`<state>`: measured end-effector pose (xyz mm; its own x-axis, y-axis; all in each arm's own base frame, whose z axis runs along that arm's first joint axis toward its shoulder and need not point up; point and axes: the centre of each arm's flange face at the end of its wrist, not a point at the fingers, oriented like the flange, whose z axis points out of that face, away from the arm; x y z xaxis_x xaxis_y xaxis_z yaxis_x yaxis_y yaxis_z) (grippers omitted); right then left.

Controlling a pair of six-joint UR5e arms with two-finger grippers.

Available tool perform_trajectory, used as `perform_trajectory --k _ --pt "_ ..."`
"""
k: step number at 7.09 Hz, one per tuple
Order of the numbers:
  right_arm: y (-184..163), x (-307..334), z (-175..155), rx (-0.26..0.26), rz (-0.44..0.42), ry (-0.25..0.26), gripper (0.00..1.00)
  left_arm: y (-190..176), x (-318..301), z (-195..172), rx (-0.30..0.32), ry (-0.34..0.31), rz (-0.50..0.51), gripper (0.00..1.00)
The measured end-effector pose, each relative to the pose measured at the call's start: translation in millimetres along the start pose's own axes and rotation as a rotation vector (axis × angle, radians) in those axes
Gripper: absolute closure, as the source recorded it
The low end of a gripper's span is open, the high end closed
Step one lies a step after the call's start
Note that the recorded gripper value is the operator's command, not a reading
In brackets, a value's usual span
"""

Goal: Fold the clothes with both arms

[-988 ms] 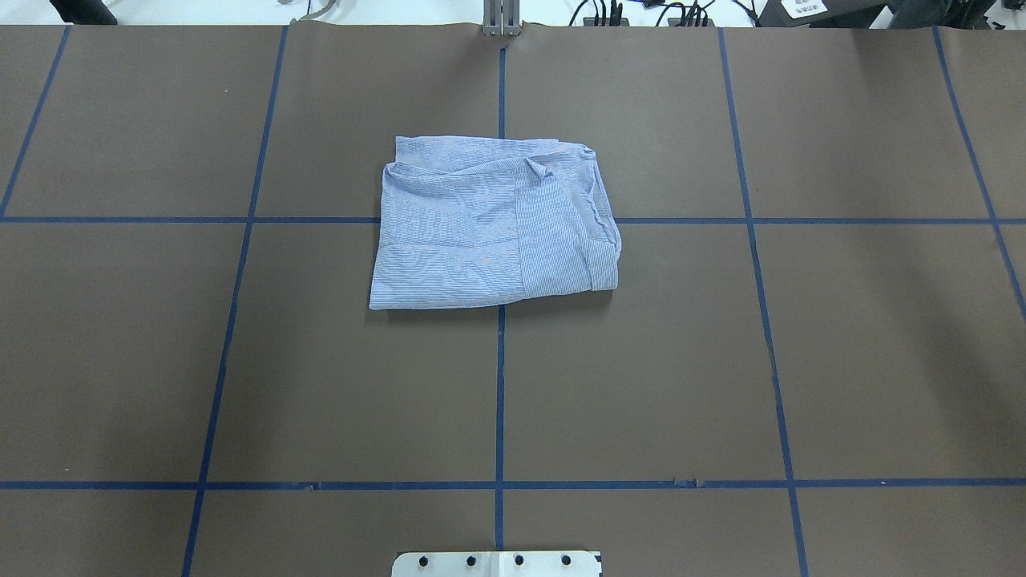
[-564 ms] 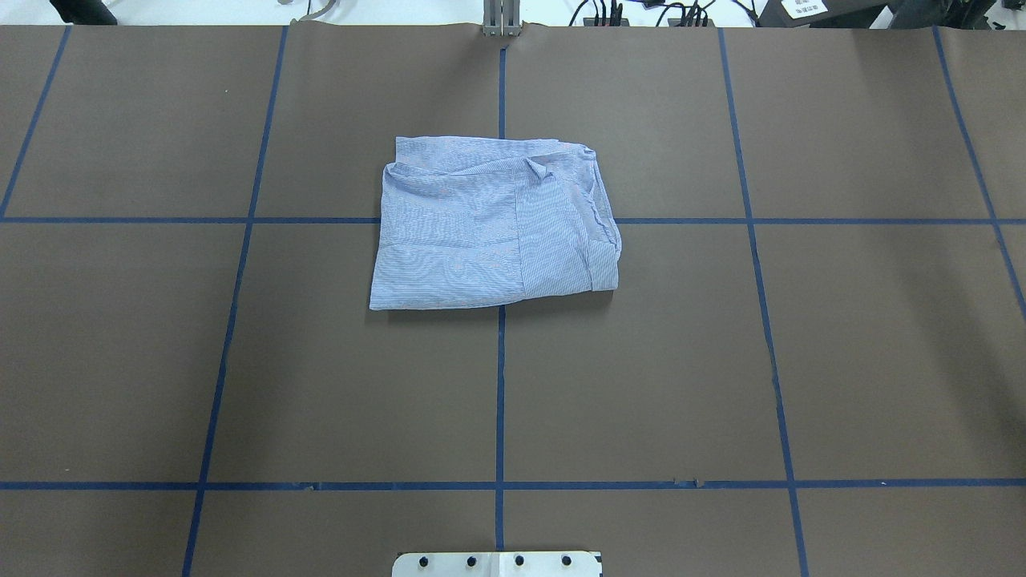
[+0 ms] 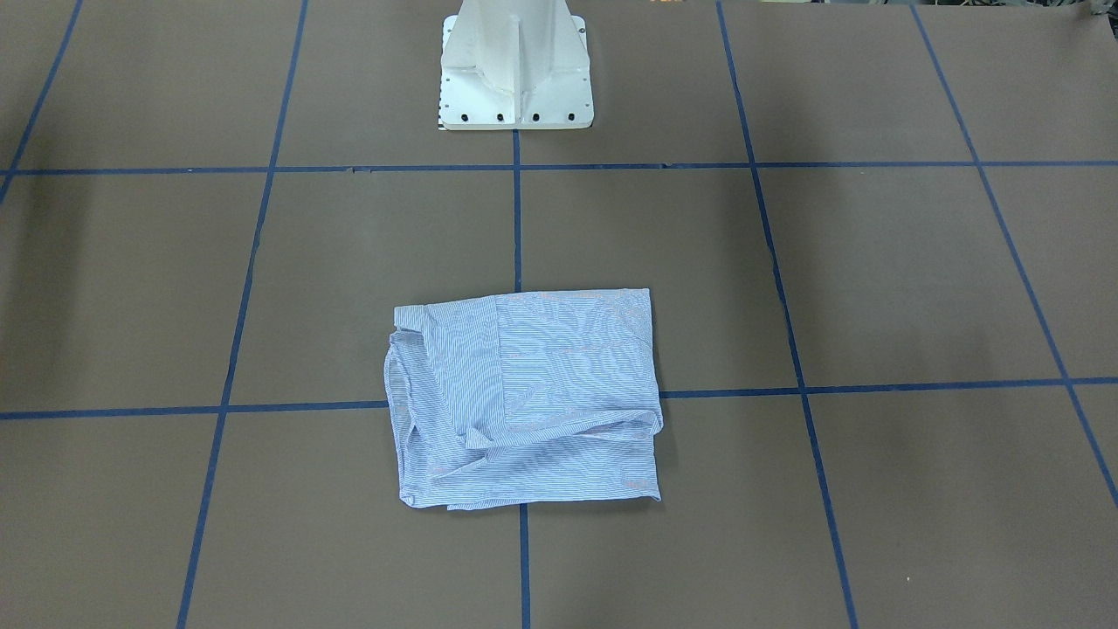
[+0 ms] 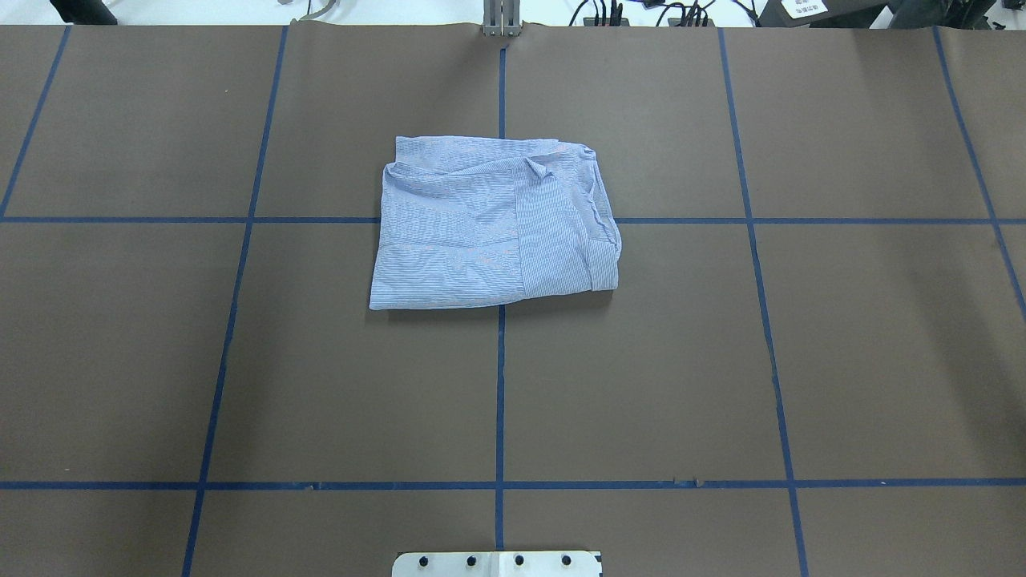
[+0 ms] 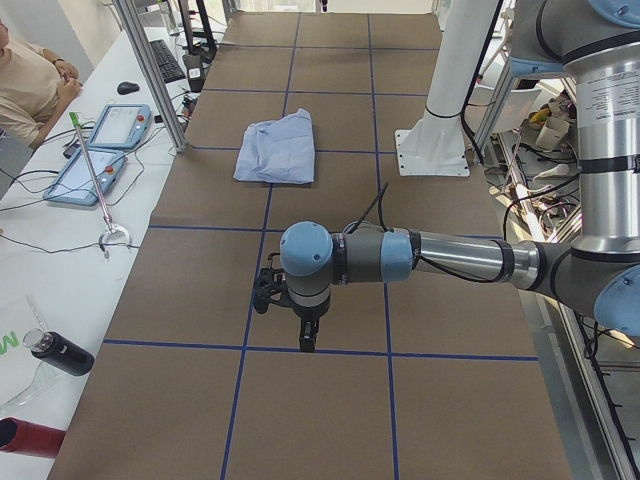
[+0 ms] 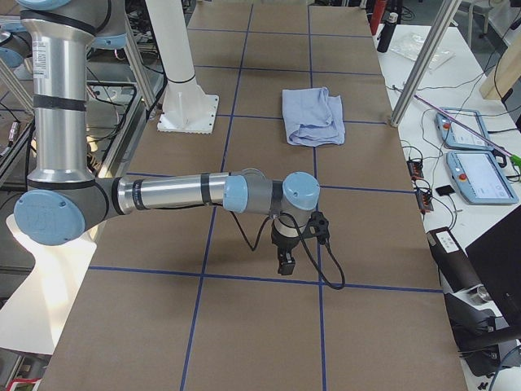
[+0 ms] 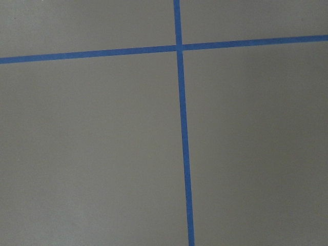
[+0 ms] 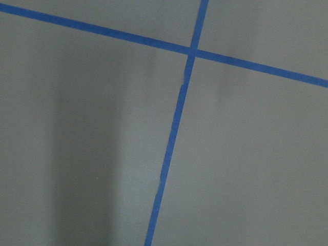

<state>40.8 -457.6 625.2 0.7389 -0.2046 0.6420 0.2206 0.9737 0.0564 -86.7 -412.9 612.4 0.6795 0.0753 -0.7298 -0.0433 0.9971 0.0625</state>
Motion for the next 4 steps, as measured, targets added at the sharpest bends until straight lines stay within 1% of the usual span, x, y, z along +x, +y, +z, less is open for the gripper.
perform_trajectory --k 2,4 --pt "9 5 5 -0.009 0.013 -0.002 0.00 -2 0 0 0.005 -0.004 0.006 0.00" --pt "20 12 9 -0.013 0.032 -0.004 0.00 -3 1 -2 0.023 -0.009 0.028 0.00"
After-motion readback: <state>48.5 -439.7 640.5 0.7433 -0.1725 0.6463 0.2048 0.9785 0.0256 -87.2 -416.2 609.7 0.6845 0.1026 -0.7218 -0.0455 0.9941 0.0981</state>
